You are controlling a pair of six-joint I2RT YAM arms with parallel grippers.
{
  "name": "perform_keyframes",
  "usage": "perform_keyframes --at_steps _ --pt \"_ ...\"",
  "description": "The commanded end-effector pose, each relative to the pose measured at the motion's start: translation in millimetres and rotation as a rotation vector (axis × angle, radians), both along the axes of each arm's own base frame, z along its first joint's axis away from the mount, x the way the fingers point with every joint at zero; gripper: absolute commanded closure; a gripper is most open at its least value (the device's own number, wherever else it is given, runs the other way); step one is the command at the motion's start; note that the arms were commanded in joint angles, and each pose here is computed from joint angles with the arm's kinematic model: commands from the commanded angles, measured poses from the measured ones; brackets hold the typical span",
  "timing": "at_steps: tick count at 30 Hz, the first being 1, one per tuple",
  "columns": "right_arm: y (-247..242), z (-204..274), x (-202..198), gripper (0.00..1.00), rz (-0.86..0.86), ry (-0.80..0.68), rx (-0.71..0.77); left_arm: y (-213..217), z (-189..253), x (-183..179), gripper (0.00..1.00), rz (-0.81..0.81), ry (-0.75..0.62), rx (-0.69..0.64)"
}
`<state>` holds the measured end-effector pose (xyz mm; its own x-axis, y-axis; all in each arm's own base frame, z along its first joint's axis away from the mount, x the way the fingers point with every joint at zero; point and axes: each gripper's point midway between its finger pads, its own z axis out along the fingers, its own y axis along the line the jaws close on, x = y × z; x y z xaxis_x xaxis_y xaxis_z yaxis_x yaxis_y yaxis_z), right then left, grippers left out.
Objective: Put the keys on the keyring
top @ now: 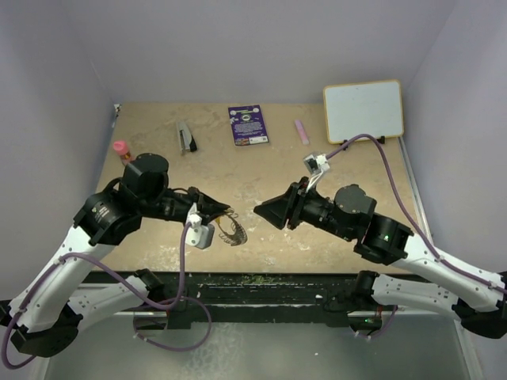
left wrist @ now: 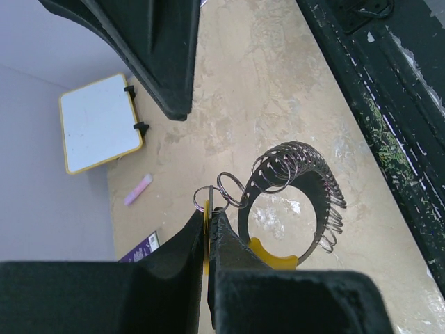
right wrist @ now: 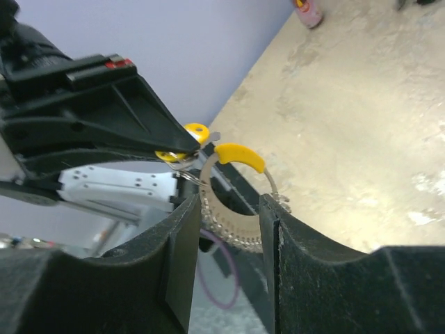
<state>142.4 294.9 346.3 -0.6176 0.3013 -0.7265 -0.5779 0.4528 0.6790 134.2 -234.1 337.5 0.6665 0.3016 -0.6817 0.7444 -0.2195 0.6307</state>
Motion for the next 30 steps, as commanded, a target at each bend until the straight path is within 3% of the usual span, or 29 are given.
perform_keyframes --at_steps 1,10,18,30 --pt "6.1 8.2 3.0 0.57 0.066 -0.269 -0.043 -6.4 18.3 -0.9 0.97 -0.04 -0.053 -0.053" --pt "30.1 21.9 -9.7 0.52 0.226 -0.511 -0.031 -13.0 13.6 -9.0 0.97 -0.115 -0.005 -0.036" --pt "43.1 15.6 -21.0 0.6 0.338 -0.536 -0.059 -11.9 18.8 -7.6 0.97 -0.113 -0.026 -0.03" --pt "49.0 16.1 -19.4 0.69 0.345 -0.567 -0.05 -13.5 20.6 -14.9 0.97 -0.145 0.006 -0.039"
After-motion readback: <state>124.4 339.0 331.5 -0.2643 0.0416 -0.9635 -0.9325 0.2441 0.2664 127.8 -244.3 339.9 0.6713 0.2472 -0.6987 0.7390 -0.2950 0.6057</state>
